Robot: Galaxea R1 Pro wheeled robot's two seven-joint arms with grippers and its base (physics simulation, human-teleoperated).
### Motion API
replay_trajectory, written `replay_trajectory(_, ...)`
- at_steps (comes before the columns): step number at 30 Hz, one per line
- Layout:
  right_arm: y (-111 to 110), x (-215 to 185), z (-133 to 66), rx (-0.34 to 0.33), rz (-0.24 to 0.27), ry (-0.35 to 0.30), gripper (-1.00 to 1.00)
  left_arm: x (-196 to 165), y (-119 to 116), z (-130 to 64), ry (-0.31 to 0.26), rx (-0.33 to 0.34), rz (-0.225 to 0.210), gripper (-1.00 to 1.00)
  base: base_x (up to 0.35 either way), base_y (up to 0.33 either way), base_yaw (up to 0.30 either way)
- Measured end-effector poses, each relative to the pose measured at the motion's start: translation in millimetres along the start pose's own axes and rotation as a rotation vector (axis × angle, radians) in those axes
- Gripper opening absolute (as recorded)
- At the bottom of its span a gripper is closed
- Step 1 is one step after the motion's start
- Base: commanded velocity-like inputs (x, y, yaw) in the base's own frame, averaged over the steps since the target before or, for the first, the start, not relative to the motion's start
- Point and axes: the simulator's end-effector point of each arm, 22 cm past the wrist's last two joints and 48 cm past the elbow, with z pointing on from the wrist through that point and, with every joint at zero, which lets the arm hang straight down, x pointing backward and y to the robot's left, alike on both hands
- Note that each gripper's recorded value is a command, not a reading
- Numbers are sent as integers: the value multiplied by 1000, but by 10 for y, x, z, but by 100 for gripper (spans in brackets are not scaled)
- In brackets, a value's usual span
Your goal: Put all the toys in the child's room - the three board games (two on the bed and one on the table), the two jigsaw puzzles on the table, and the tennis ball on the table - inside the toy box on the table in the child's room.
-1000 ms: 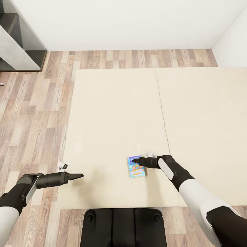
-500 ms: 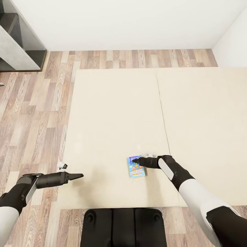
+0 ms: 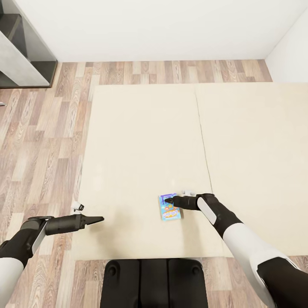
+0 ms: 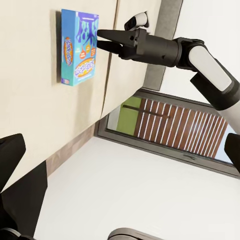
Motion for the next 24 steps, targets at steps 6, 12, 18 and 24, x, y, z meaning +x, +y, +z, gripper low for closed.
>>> replay_trajectory(6, 46, 5, 17, -6, -2, 1, 100, 2, 2, 1, 0, 0, 0, 100, 0, 0, 0)
replay_trajectory(12, 135, 25, 50, -19, -5, 4, 100, 1, 1, 2, 0, 0, 0, 100, 0, 27, 0)
replay_trajectory(18, 152, 26, 55, -21, -6, 5, 100, 2, 0, 4, 0, 1, 0, 100, 0, 14, 0)
replay_trajectory(24, 153, 28, 56, -21, -7, 5, 100, 6, -1, 12, 1, 2, -1, 100, 0, 1, 0)
